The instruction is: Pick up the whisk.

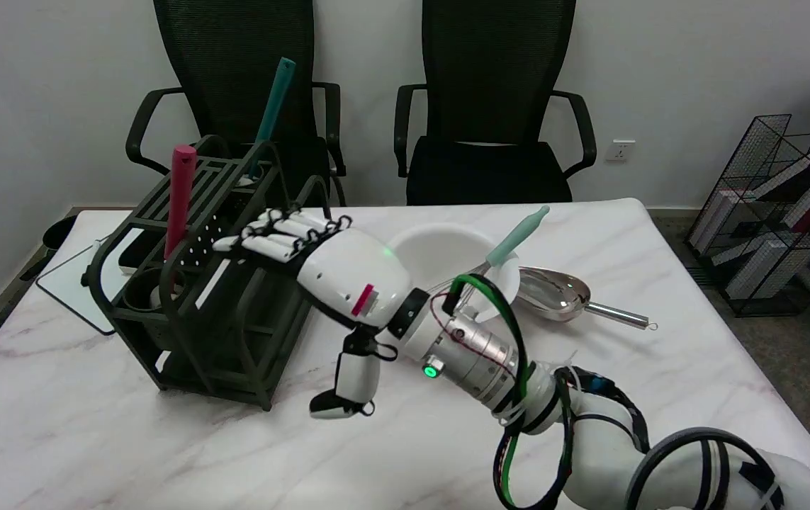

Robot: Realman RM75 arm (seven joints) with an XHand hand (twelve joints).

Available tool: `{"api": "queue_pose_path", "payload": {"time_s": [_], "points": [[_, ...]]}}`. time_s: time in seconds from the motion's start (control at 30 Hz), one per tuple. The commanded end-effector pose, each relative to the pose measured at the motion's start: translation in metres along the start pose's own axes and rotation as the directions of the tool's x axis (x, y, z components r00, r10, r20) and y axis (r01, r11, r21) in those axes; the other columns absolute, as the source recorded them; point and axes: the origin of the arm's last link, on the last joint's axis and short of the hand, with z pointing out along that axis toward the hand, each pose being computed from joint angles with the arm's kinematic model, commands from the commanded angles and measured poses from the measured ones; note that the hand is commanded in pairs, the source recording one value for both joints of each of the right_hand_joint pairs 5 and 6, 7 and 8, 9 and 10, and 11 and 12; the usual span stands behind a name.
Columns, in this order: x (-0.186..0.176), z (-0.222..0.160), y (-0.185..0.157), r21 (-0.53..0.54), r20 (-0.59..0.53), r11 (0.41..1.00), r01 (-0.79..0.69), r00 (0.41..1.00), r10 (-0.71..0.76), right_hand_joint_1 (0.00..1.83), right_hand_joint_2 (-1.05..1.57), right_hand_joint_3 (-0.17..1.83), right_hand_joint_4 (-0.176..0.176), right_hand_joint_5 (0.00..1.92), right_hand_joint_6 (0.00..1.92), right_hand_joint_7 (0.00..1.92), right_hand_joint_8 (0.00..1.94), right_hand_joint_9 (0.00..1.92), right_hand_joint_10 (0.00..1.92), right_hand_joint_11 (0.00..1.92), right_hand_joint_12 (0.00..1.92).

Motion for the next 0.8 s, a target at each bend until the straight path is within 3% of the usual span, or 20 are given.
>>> {"api": "queue_pose_path", "payload": {"time_s": [0.03, 0.33, 0.5, 0.7, 0.8], "points": [[0.035, -0.072, 0.061, -0.511, -0.076, 0.85, 0.126, 0.979, -0.191, 1.18, -0.42, 1.12, 0.0, 0.28, 0.28, 0.54, 0.54, 0.34, 0.34, 0.35, 0.35], [0.071, -0.155, 0.066, -0.8, -0.163, 0.585, 0.131, 0.892, -0.422, 1.17, -0.36, 1.09, 0.0, 0.31, 0.31, 0.62, 0.62, 0.41, 0.41, 0.42, 0.42], [0.088, -0.194, 0.068, -0.884, -0.03, 0.399, 0.245, 0.821, -0.57, 1.19, -0.33, 1.06, 0.0, 0.31, 0.31, 0.65, 0.65, 0.44, 0.44, 0.44, 0.44], [0.097, -0.241, 0.094, -0.957, 0.046, 0.21, 0.199, 0.821, -0.569, 1.16, -0.33, 1.07, 0.0, 0.34, 0.34, 0.67, 0.67, 0.45, 0.45, 0.45, 0.45], [0.095, -0.254, 0.11, -0.973, 0.05, 0.163, 0.166, 0.835, -0.548, 1.16, -0.34, 1.09, 0.0, 0.35, 0.35, 0.67, 0.67, 0.45, 0.45, 0.45, 0.45]]}}
